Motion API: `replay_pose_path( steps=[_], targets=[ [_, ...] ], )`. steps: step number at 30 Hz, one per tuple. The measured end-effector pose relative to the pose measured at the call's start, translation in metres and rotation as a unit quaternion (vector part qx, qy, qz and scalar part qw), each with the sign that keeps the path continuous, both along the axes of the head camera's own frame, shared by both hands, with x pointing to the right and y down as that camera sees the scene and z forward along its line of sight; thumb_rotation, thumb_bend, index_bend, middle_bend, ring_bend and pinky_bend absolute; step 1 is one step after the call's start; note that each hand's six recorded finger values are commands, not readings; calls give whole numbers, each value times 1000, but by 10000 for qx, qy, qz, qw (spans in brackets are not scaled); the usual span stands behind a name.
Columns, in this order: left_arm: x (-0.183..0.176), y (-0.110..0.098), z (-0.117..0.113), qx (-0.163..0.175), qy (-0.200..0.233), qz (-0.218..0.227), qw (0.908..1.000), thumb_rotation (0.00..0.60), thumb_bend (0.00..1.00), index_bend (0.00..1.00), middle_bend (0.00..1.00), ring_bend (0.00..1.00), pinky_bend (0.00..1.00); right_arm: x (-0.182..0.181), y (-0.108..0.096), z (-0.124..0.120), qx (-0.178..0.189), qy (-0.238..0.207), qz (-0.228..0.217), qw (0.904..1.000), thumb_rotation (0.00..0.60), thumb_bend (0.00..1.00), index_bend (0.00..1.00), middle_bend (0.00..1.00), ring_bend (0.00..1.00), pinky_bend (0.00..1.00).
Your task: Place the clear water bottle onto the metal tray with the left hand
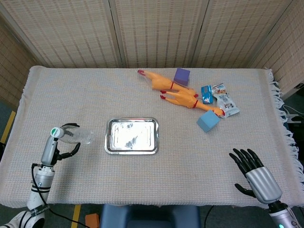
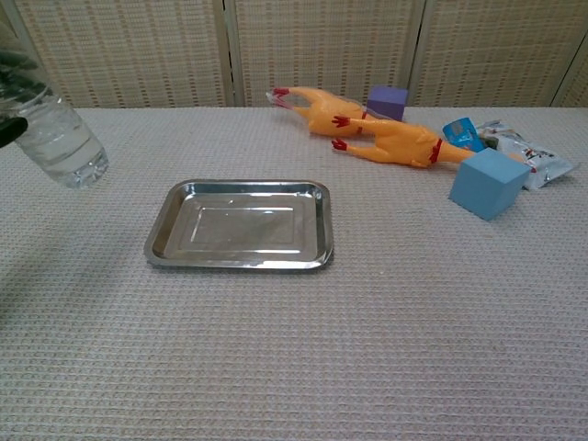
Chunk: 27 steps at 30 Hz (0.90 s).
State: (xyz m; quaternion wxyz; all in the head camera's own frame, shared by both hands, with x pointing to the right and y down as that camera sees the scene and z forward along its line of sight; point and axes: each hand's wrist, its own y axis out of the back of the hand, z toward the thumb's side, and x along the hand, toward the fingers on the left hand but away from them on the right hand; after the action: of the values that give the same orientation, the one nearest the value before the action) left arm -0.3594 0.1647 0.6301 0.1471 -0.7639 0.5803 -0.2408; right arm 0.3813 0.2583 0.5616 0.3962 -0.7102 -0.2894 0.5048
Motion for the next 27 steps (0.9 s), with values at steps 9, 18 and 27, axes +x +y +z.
replay_pose_path(
  steps=[9,18,27],
  targets=[
    [-4,14,26,-689,-12,98,9976,600,497,330,321,216,402,1,3,-3,15,12,9,10000,600,90,0,0,0,0],
    [26,3,35,-569,203,436,9972,600,496,330,321,216,401,4,1,-5,41,13,63,10000,600,90,0,0,0,0],
    [82,-20,57,-544,47,905,9944,600,497,330,320,216,401,7,-3,1,-12,102,134,9999,600,90,0,0,0,0]
  ],
)
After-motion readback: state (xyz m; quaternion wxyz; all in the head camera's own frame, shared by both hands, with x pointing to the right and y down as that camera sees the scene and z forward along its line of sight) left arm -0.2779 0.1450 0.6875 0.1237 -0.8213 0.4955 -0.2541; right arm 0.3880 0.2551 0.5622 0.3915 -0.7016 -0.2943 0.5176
